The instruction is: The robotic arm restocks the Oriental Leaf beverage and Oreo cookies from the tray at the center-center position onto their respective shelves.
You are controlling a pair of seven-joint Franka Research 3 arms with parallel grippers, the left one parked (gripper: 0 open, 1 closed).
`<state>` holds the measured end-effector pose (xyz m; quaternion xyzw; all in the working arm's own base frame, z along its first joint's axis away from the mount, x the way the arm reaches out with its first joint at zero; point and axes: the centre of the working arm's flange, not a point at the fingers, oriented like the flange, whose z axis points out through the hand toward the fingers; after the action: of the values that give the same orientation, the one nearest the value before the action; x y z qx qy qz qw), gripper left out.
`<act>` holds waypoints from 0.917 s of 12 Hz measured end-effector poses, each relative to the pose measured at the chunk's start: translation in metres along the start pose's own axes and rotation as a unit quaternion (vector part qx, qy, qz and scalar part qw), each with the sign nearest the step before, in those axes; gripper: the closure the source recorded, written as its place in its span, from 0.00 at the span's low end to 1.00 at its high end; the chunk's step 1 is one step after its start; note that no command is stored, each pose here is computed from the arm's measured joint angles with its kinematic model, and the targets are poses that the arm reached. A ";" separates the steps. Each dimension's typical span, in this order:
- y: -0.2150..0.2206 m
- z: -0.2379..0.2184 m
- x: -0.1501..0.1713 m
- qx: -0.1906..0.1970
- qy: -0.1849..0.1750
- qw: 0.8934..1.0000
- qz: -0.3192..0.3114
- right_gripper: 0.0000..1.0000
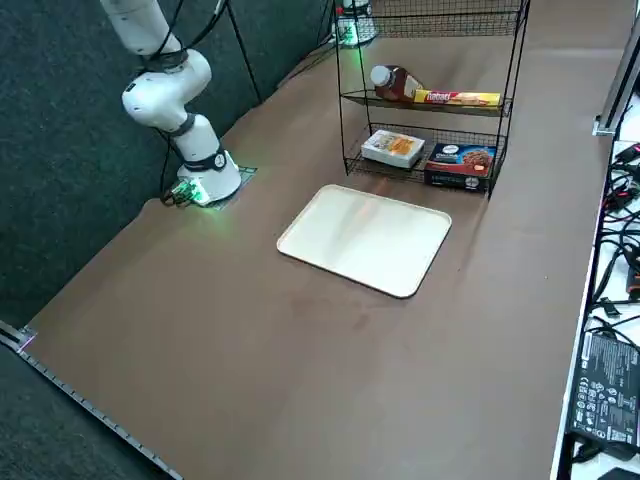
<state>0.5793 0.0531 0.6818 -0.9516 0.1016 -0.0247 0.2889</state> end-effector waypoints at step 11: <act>-0.044 0.081 -0.012 -0.013 -0.070 0.997 -0.016 0.44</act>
<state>0.5837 0.1360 0.6389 -0.9562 0.0660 0.0382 0.2827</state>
